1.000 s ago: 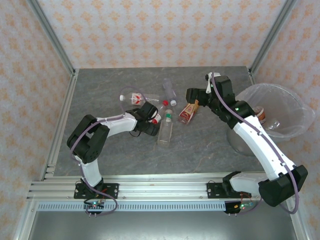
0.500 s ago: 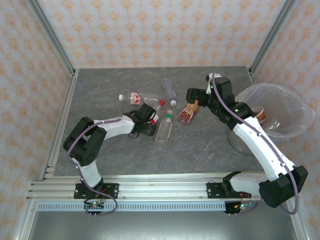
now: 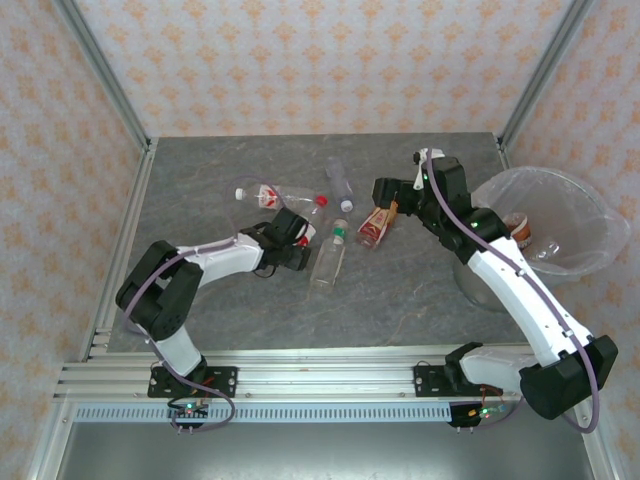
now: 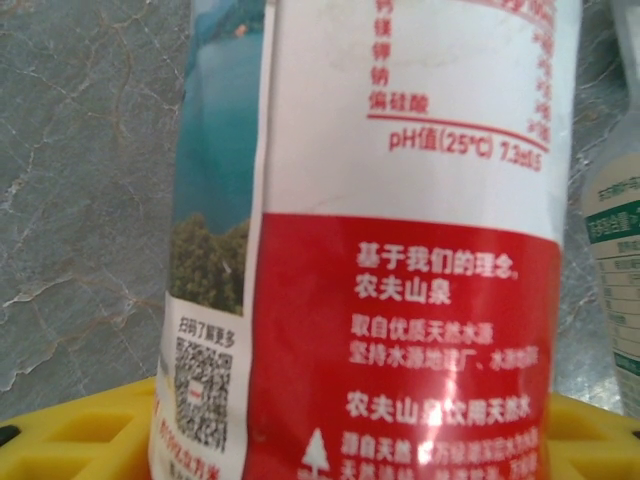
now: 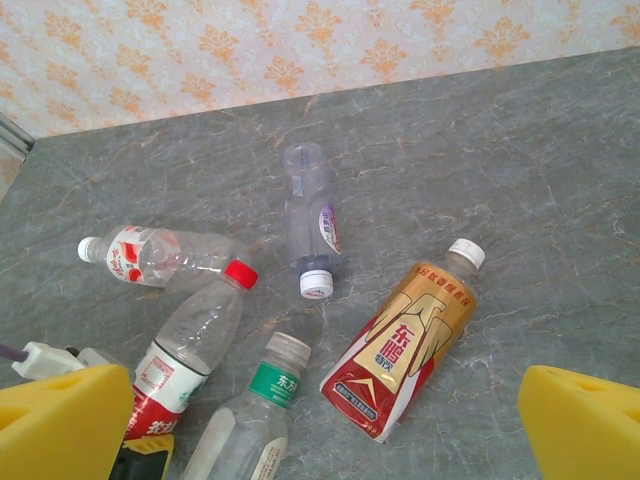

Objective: Put the plastic bottles in the bin

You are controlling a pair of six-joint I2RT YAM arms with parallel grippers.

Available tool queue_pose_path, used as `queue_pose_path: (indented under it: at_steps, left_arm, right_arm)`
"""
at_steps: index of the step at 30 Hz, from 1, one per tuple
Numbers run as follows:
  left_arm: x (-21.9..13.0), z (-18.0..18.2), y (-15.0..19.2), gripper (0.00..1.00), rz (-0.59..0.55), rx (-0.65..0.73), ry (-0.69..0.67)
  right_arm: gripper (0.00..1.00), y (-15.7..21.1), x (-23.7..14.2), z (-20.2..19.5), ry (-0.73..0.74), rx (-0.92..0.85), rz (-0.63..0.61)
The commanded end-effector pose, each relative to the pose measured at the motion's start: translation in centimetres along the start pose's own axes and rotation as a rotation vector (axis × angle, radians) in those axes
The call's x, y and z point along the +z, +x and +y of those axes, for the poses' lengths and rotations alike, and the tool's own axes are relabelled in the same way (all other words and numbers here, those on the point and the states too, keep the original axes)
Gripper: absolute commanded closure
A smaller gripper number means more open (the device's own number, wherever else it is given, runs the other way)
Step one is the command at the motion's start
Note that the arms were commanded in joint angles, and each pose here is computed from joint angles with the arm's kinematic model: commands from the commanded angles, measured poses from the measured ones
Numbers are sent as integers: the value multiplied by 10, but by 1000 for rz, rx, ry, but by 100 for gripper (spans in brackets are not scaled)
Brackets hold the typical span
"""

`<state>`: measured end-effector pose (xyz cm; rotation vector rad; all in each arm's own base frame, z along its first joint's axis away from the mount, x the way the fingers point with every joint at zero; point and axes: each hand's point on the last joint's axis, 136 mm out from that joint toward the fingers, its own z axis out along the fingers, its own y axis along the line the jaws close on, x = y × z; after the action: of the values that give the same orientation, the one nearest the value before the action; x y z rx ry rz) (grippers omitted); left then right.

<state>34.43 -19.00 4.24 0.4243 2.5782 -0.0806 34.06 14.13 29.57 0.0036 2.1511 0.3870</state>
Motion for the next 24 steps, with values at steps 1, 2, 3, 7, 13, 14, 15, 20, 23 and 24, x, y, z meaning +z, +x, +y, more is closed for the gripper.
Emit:
queue_pose_path:
  at_steps: [1,2,3,7,13,14,15,20,23,24]
  left_arm:
    - [-13,-7,-6,40,-51,-19,50]
    - [-16,-9,-7,40,-61,-19,63]
    - [-18,-10,-7,40,-70,-20,71]
    - [-32,-13,-10,41,-113,-29,105]
    - [-55,-22,-21,45,-173,-56,175]
    - [-59,-25,-23,45,-183,-65,193]
    - [-62,-28,-25,45,-192,-70,217]
    - [-82,-50,-38,45,-257,-96,347]
    - [-93,-70,-46,45,-289,-115,456]
    - [-97,-76,-48,45,-296,-116,486]
  right_arm:
    - [1,-5,-4,4,-18,-4,-38]
    - [1,-5,-3,3,-14,-3,-40]
    - [1,-5,-3,2,-10,-3,-41]
    - [1,-5,-1,1,-6,-1,-47]
    - [1,-2,3,7,-41,27,-29]
    - [1,-1,5,10,-54,39,-16]
    - [1,-2,4,14,-74,50,-11]
    - [1,6,20,32,-165,128,40]
    - [1,5,26,38,-202,165,30]
    - [1,4,27,39,-208,179,24]
